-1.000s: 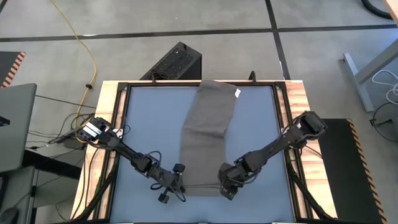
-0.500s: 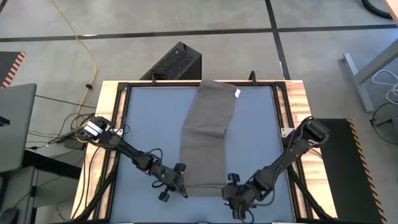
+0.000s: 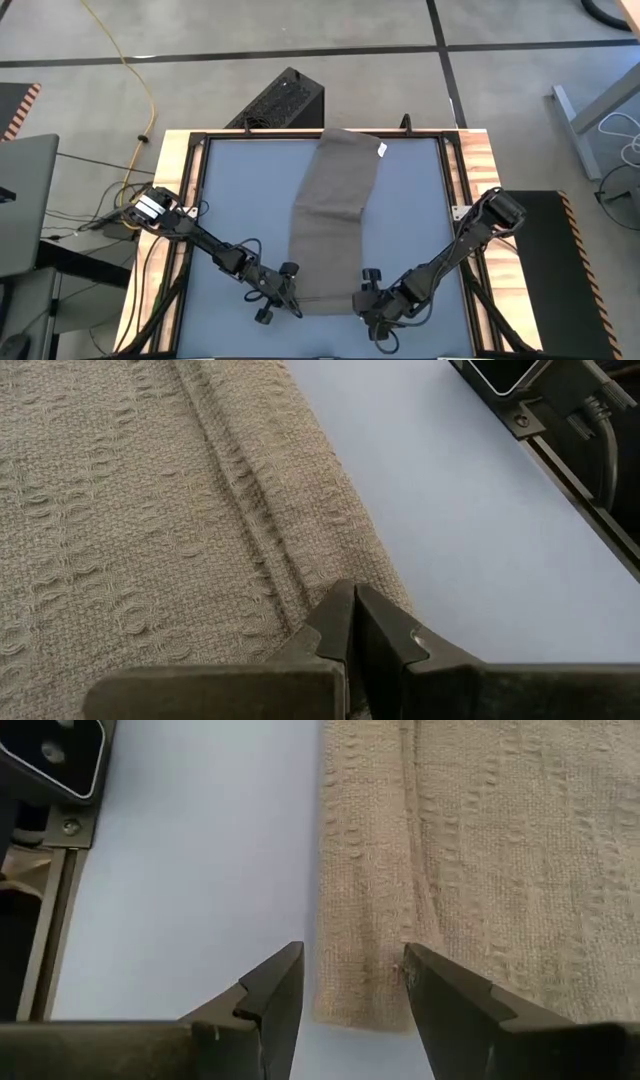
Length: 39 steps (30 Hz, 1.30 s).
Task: Roll towel
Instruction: Roll the gray towel
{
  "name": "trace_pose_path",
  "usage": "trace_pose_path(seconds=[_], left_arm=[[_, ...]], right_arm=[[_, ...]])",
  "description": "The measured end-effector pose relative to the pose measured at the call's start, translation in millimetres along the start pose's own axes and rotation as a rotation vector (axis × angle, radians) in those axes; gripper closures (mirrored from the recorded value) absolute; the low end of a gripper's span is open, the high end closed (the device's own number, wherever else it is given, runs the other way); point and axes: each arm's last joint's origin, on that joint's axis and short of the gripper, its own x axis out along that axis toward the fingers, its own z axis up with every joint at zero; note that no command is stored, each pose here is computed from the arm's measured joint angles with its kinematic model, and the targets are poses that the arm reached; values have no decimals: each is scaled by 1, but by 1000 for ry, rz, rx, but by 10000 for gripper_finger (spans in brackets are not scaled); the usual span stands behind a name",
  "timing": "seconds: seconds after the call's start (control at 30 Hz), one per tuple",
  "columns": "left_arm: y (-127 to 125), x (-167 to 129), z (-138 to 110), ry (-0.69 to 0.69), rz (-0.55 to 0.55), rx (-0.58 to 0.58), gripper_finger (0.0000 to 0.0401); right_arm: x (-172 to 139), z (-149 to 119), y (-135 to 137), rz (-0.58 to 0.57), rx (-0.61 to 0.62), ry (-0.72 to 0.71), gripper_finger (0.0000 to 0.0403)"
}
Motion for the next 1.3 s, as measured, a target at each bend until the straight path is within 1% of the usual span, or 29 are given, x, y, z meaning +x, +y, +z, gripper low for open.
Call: trace_pose_path(seconds=[0.37,0.43,0.53,0.67,0.77,0.83,0.9,1.03,1.13,1.2,1.3], left_arm=[[0,0,0,1,-1,5,401],[0,0,0,1,-2,6,401],[0,0,-1,5,-1,6,401],[0,0,-1,14,-3,1,401],[0,0,-1,20,-28,-15,401],[-1,0,-1,24,-52,-19,401],[-2,0,-1,23,-72,-21,401],[-2,0,0,11,-95,-23,401],[-3,0,0,9,-99,-35,401],[-3,0,0,7,-101,-41,401],[-4,0,2,-11,-111,-36,401]], right_arm=[[1,0,0,-1,2,-1,205],[7,-1,1,-2,3,0,205],[24,-9,2,-8,-10,39,205],[37,-15,2,-37,20,61,205],[40,-17,2,-48,52,67,211],[40,-18,1,-51,75,71,224],[41,-18,1,-47,83,75,246],[41,-19,2,-6,101,110,308],[38,-16,1,56,139,144,358],[33,-11,0,121,159,162,385],[29,-4,-4,198,192,181,389]])
